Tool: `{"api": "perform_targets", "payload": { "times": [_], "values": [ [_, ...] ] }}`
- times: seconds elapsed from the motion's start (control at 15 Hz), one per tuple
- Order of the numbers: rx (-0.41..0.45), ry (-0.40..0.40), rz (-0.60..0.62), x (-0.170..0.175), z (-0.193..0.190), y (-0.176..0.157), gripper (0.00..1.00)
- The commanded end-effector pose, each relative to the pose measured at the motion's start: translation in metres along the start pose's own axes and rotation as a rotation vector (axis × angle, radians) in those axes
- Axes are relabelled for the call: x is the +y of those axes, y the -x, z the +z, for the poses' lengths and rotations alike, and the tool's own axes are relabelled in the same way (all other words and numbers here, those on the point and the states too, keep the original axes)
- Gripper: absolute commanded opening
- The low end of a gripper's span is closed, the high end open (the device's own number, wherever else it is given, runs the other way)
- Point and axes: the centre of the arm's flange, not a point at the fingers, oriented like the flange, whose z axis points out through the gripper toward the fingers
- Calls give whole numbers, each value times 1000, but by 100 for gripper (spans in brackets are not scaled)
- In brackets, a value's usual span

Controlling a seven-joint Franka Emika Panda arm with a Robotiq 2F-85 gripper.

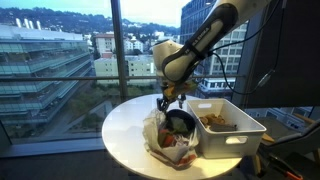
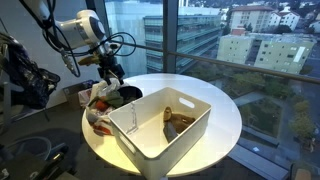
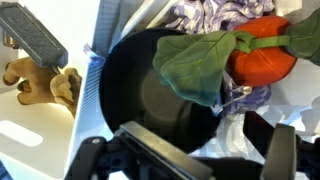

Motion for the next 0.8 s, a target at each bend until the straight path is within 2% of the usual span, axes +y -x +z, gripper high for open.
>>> {"api": "perform_targets", "payload": {
  "times": [0.0,0.13,0.33,0.73],
  "values": [
    [25,42,106,43,-17,9,100],
    [26,27,151,61,-21,10,100],
    [41,-32,191,63,-29,13,100],
    [48,-115,314,16,-48,4,100]
  ]
}}
